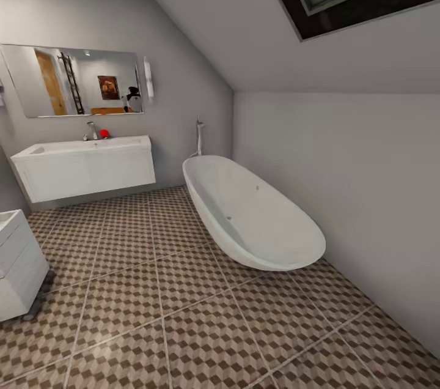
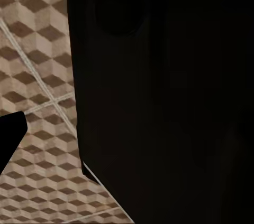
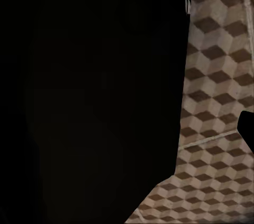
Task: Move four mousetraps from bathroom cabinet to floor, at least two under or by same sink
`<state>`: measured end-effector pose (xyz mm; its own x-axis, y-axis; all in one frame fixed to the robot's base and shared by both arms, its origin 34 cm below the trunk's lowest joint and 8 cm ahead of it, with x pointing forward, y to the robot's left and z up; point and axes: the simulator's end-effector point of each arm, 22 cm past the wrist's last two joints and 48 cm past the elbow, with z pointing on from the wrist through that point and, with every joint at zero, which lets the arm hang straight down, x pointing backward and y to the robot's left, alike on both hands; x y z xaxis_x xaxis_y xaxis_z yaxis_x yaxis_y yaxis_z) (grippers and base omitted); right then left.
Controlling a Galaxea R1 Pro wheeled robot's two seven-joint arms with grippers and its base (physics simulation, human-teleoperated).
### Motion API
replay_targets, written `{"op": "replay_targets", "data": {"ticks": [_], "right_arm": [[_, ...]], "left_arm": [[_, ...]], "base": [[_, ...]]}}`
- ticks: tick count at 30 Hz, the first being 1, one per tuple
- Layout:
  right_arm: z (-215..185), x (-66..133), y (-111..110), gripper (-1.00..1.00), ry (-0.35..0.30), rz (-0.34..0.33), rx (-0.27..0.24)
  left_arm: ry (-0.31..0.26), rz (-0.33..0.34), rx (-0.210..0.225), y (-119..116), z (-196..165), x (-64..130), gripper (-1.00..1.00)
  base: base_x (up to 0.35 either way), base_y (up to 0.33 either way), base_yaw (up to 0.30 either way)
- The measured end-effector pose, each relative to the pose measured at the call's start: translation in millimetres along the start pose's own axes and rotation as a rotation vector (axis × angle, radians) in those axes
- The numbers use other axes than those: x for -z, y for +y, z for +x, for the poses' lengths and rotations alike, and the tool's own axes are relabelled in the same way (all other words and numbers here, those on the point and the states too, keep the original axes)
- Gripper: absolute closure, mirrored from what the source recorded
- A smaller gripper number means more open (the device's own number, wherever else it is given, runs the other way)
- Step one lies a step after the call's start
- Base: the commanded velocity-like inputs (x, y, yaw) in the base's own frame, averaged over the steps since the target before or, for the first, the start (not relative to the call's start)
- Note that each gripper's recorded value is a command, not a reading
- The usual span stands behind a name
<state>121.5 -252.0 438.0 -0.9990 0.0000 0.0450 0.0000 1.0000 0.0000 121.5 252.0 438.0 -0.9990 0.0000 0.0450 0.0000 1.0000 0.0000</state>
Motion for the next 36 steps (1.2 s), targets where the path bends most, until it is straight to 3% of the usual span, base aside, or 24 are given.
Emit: {"op": "replay_targets", "data": {"ticks": [9, 15, 28, 36], "right_arm": [[-1.1, 0.0, -1.7, -1.0, -0.002, 0.003, -0.001], [-17.1, 0.6, 22.4, -1.0, -0.035, -0.027, 0.001], [-31.1, 1.3, 23.6, -1.0, -0.064, -0.029, -0.001], [-33.9, 1.5, 24.3, -1.0, -0.073, -0.03, -0.005]], "left_arm": [[0.003, 0.02, -0.003, -10.2, 0.4, 0.1, -1.0], [-0.005, 0.015, -0.003, -6.6, -1.2, 0.0, -1.0], [-0.012, 0.003, 0.0, 2.1, -3.0, 0.0, -1.0], [-0.054, -0.012, 0.001, 13.6, -13.6, 0.4, -1.0]], "base": [[0.0, 0.0, 0.0], [0.0, 0.0, 0.0], [0.0, 0.0, 0.0], [0.0, 0.0, 0.0]]}}
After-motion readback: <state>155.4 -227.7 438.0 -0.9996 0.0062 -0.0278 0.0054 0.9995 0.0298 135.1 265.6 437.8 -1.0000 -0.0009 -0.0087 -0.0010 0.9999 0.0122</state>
